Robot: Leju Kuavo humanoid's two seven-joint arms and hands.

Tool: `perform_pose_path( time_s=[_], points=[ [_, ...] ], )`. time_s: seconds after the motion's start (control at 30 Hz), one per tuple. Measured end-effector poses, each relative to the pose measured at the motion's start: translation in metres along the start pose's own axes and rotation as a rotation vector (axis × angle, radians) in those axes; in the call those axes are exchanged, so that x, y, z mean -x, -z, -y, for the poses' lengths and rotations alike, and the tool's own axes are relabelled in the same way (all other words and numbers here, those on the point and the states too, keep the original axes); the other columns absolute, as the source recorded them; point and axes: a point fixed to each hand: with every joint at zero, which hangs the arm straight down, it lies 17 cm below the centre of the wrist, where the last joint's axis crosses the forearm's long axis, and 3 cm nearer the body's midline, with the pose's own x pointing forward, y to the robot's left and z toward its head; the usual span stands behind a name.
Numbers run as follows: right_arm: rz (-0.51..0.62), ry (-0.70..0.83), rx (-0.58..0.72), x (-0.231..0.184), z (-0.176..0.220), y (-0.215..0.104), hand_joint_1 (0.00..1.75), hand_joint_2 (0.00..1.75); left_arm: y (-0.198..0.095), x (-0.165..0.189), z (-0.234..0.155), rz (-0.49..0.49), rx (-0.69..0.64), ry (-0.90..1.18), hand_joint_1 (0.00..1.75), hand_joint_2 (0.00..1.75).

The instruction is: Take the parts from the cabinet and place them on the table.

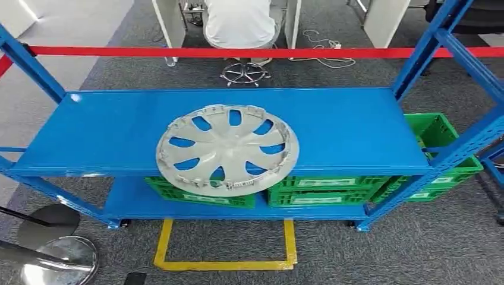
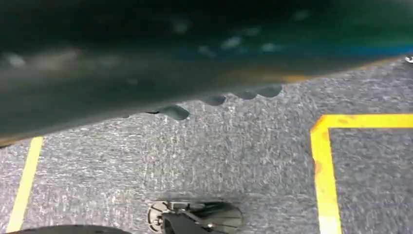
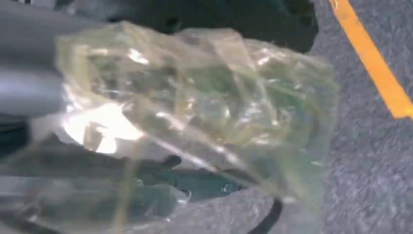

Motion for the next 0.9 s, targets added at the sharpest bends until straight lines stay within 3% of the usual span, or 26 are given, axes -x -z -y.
perform_pose_path(
  time_s=[0.07, 0.1, 0.13, 0.23, 0.27, 0.3, 0.47, 0.9],
  points=[
    [-0.001, 0.003, 0.003, -0.001, 0.001, 0.001, 0.00, 0.00, 0.000, 0.001, -0.001, -0.003, -0.002, 0.000, 0.00, 0.00],
    [-0.006, 0.005, 0.002, -0.001, 0.000, 0.001, 0.00, 0.00, 0.000, 0.002, -0.002, -0.010, -0.006, 0.001, 0.00, 1.75],
    [-0.011, 0.009, 0.002, 0.000, 0.000, 0.001, 0.00, 1.75, 0.000, 0.004, -0.003, -0.014, -0.010, 0.000, 0.00, 1.75],
    [-0.014, 0.015, 0.002, 0.001, 0.000, 0.000, 0.00, 1.75, -0.001, 0.007, -0.004, -0.026, -0.015, 0.003, 0.00, 1.75],
    [-0.019, 0.007, 0.009, 0.002, 0.001, 0.001, 0.00, 1.75, -0.001, 0.009, -0.003, -0.036, -0.010, 0.011, 0.00, 0.00],
    [-0.026, -0.002, 0.018, 0.002, 0.003, 0.002, 0.00, 0.00, -0.001, 0.009, -0.001, -0.039, 0.002, 0.012, 0.00, 0.00],
    [0.004, 0.009, 0.018, -0.004, 0.007, 0.002, 0.00, 0.00, -0.005, 0.011, 0.015, -0.052, 0.051, -0.005, 0.00, 0.00],
    [0.019, 0.016, 0.020, -0.007, 0.007, 0.002, 0.00, 0.00, -0.005, 0.012, 0.014, -0.054, 0.048, -0.007, 0.00, 0.00]
  ],
)
